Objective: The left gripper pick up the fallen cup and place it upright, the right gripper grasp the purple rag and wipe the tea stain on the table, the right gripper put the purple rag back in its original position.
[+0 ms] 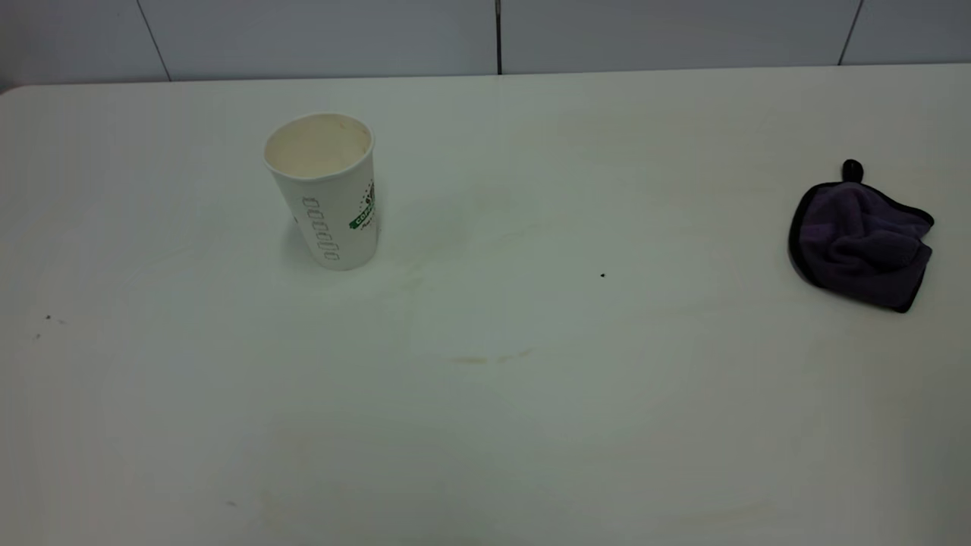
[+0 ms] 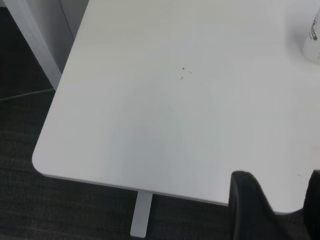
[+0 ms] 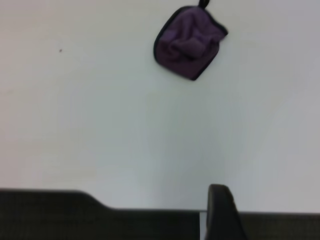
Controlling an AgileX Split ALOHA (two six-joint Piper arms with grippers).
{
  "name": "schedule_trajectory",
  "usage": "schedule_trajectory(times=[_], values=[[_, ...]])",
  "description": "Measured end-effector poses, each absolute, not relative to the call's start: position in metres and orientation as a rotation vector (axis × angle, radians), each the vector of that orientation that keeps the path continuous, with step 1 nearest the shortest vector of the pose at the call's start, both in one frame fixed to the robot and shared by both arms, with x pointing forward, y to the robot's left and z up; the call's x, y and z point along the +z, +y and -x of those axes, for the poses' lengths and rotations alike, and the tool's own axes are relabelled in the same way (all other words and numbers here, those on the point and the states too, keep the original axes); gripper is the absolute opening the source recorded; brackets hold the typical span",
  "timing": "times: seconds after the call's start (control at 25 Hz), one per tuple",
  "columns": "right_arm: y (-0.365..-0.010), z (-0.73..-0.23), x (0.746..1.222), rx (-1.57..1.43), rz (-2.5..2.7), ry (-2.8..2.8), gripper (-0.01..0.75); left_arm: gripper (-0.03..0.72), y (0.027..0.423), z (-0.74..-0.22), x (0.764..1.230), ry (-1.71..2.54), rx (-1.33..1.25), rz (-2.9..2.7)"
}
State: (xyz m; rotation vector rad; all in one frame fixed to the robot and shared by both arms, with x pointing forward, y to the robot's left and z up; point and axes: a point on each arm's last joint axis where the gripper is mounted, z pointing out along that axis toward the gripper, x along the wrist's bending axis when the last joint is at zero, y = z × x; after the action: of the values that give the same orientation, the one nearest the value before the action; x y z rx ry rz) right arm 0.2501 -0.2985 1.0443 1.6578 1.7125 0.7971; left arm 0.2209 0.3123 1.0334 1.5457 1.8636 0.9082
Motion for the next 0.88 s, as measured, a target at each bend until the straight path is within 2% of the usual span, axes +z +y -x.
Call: schedule_trajectory(times=[0.24,0.88], values=[[-0.298,-0.231,1.041,0.875,-1.584,1.607,0.451,0.313,0.312,-0.221,1.033,1.864,0.908,-1.546],[-0.298,-0.231,1.041,0.871,-1.589,1.598,0.346,0.313,0.312,-0.221,1.033,1.863,0.908,-1.546]])
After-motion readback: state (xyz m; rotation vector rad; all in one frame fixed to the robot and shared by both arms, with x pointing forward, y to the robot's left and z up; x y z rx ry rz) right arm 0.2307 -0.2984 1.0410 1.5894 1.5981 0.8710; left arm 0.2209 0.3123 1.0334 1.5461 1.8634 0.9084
